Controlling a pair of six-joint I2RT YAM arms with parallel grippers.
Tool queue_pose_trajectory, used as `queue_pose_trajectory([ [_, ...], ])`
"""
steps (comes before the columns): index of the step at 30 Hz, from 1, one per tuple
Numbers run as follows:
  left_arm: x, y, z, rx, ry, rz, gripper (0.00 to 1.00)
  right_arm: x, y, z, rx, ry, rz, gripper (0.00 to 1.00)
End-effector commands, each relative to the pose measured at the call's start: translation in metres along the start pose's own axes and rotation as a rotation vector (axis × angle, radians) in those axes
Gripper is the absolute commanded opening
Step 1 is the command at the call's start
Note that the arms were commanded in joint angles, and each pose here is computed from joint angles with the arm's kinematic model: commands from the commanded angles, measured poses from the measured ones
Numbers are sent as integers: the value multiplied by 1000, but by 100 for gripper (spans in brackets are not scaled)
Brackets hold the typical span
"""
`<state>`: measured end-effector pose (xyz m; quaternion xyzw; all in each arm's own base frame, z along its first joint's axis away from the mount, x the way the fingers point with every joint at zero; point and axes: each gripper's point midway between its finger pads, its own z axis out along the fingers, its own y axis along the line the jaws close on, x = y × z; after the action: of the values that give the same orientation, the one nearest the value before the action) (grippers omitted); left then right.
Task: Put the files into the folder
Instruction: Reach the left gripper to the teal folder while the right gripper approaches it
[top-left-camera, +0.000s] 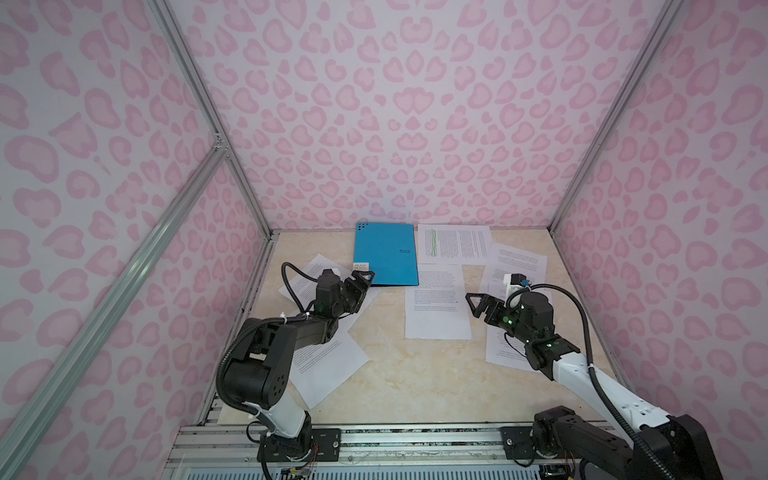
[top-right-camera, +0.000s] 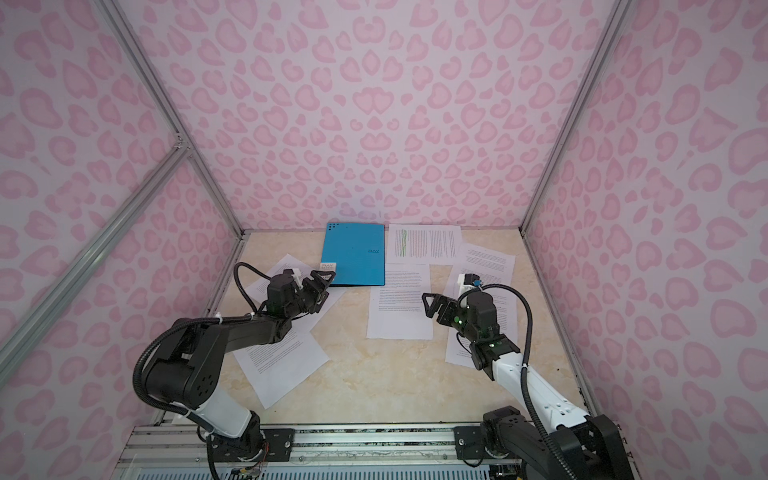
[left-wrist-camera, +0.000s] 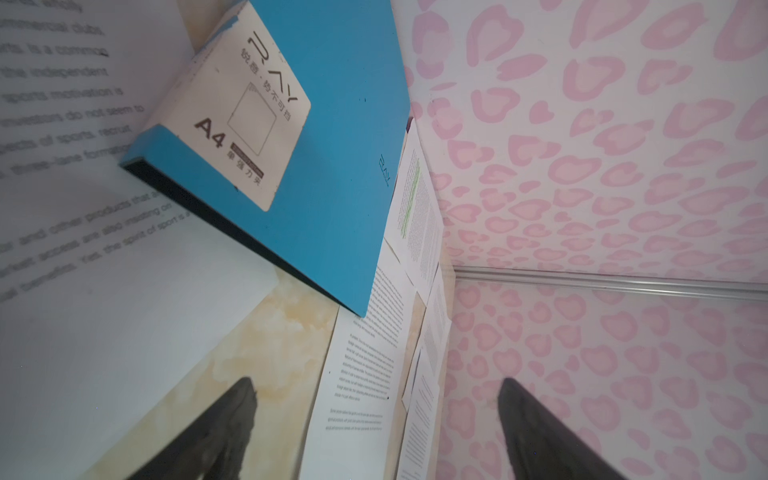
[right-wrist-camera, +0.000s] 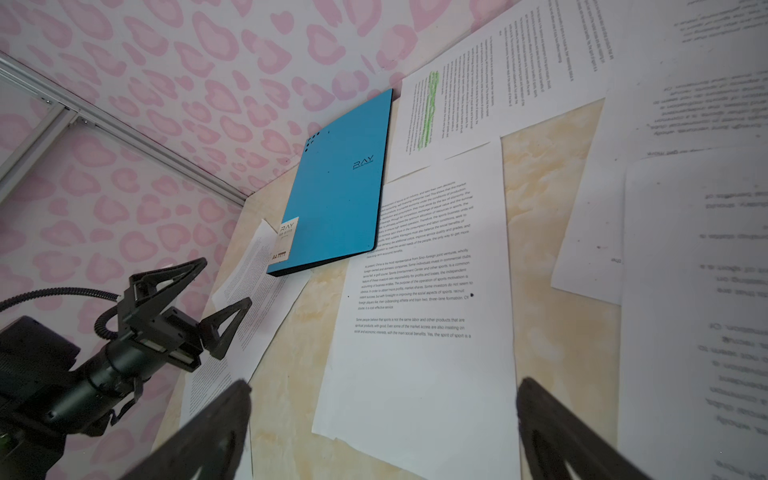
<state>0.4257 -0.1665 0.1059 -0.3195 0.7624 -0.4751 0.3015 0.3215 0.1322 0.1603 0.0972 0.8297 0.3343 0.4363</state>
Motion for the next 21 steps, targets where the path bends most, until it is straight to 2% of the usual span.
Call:
queue_pose_trajectory([
  [1, -13, -9, 19, 66, -39, -40, 90, -9, 13, -2, -58, -36, -24, 99],
  [10, -21, 14, 56, 62, -54, -87, 87, -5, 24, 0, -143, -41, -16, 99],
  [21, -30, 17, 77, 104, -78, -94, 84, -1, 29, 5, -177, -26, -6, 99],
])
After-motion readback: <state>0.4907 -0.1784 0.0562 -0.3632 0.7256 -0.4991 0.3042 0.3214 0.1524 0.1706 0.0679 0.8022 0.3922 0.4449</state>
